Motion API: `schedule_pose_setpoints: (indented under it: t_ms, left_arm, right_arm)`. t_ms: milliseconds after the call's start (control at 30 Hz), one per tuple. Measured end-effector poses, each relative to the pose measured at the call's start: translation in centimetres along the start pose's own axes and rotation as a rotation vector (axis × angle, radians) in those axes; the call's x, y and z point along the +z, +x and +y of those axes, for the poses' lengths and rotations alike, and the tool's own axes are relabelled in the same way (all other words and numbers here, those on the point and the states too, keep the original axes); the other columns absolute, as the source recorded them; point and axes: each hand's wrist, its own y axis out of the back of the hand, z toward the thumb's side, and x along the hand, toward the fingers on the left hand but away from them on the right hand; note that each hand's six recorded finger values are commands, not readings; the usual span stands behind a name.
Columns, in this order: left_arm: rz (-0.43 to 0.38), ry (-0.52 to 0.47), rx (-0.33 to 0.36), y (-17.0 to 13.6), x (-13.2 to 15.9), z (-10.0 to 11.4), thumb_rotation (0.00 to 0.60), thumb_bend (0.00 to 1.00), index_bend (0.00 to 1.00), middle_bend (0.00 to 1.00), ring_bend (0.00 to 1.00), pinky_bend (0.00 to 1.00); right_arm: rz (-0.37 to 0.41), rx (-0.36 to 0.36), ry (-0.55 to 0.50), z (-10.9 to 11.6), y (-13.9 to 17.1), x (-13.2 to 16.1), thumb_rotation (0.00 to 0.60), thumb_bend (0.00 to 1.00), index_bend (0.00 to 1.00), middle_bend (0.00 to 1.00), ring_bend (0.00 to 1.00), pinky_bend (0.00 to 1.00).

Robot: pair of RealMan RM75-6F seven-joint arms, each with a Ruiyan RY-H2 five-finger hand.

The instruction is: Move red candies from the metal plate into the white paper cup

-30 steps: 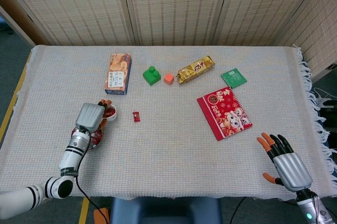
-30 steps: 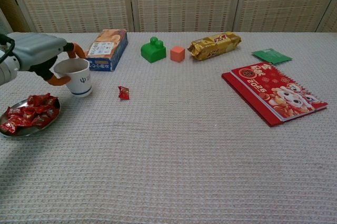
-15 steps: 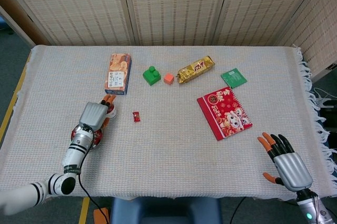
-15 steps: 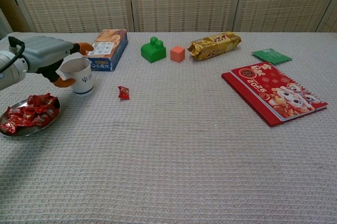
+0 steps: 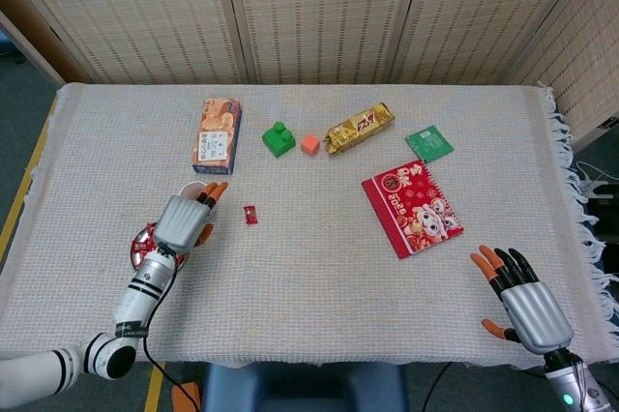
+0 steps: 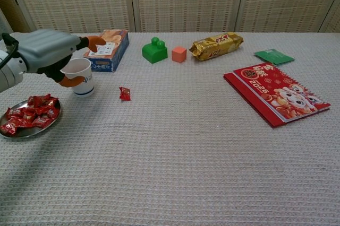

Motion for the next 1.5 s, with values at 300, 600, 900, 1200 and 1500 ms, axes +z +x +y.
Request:
schedule_pose_setpoints:
  t_ms: [300,600,900,1200,1500]
  left_arm:
    - [-0.041,0.044,0.082,-1.4,5.9,-2.4,0.600,0.39,0.13,0.23,0.80,1.00]
    - [0.038,0.136,0.041,0.5,7.9,-5.4,0.600,0.40,0.13,0.22,0.84,1.00]
    - [0.137,0.236,0.011,2.6,7.4,-6.5,0.600,0.40,0.13,0.24,0.88,1.00]
    - [0.139,0.238,0.005,3.9,8.3,-7.0,0.600,0.40,0.15,0.27,0.88,1.00]
    - [0.145,0.244,-0.005,4.9,8.7,-7.7,0.600,0.40,0.19,0.29,0.88,1.00]
  right_arm:
    - [-0.007,0.006,-0.004,0.0,0.2,-0.2,0.600,0.06,0.00,0.00,0.00,0.00]
    - [-0.007,0.005,-0.011,0.2,0.3,-0.4,0.600,0.06,0.00,0.00,0.00,0.00]
    - [-0.001,0.024,-0.007,-0.1,0.2,-0.3,0.600,0.06,0.00,0.00,0.00,0.00]
    - [0.001,0.037,-0.003,-0.3,0.1,-0.2,0.600,0.06,0.00,0.00,0.00,0.00]
    - [-0.003,0.035,-0.008,-0.2,0.2,-0.4,0.600,0.06,0.00,0.00,0.00,0.00]
